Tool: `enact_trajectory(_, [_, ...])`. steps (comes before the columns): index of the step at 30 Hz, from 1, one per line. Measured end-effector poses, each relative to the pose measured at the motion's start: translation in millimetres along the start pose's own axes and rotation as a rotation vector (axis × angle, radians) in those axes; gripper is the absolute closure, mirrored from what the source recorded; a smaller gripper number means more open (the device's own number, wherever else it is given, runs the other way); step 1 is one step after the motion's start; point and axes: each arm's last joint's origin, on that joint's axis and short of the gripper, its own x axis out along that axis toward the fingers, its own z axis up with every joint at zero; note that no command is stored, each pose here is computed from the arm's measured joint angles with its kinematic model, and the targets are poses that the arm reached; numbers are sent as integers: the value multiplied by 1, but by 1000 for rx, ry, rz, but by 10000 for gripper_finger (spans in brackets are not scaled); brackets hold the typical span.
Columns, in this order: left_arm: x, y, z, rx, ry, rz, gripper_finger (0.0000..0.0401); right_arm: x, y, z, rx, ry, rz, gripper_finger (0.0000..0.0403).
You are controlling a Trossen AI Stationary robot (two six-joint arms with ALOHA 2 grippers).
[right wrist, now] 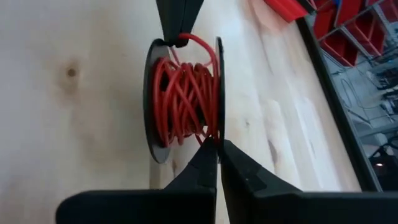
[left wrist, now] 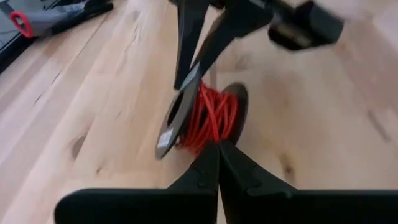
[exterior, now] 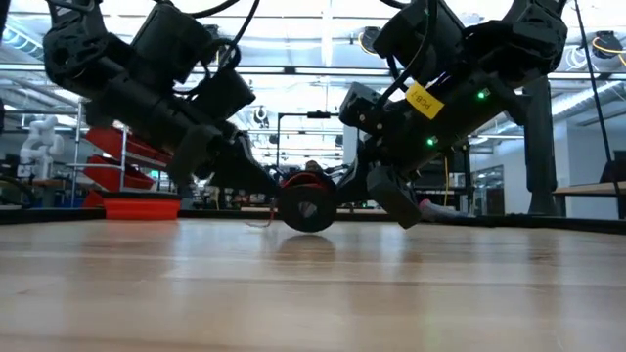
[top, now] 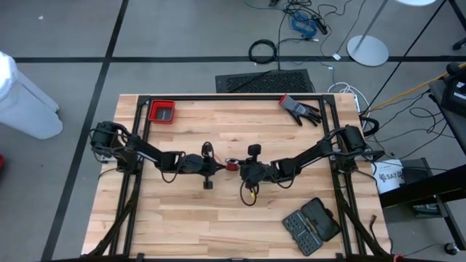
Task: Coil cords
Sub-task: Uncoil the red wire from the spool
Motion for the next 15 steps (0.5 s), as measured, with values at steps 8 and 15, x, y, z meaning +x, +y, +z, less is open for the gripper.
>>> enact_trajectory(8, [7,0,19,-56,-30,-42,397,0,-3,6,44,16,-63,403])
enact_trajectory(15, [11,0,29,-71,-6,-47,397,0,-5,10,61,29,-126,403])
